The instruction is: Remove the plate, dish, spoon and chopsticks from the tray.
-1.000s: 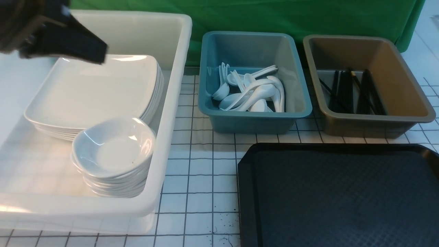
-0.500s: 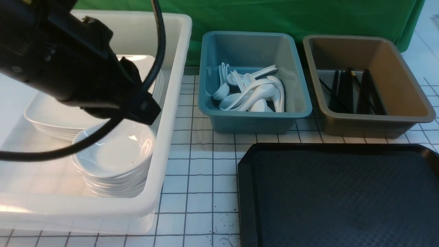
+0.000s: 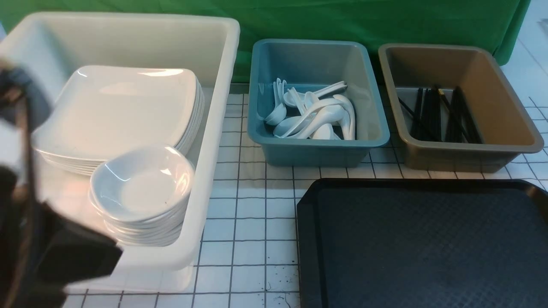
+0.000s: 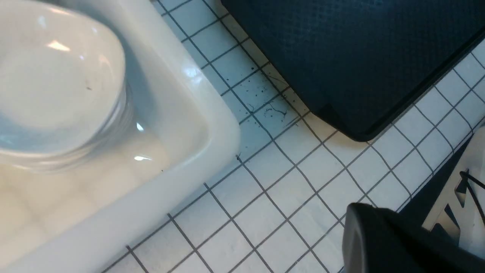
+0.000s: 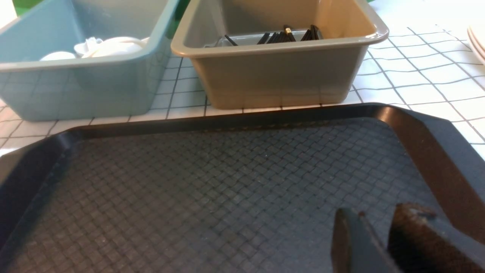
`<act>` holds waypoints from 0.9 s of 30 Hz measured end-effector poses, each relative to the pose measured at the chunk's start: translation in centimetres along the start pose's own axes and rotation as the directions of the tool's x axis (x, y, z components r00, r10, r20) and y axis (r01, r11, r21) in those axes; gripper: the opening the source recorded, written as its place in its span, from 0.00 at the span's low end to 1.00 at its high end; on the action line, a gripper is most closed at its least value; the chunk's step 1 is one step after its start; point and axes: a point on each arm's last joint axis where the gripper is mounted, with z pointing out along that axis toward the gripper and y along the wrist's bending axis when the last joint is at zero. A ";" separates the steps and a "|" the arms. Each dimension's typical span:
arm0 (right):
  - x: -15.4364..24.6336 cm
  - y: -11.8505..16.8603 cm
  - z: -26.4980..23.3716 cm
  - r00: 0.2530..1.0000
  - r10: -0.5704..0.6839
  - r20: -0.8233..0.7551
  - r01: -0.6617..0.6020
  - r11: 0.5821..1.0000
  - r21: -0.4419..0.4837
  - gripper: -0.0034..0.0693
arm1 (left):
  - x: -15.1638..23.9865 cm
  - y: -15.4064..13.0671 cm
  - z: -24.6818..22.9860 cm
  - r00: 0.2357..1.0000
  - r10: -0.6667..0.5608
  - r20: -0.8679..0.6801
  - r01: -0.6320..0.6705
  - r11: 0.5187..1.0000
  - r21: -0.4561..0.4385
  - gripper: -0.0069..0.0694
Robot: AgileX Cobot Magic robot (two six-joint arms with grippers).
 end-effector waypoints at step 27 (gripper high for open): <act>0.0 0.0 0.0 1.000 0.001 0.000 -0.001 1.000 0.000 0.38 | 10.7 1.0 0.7 0.672 -0.191 0.715 0.145 0.981 0.126 0.09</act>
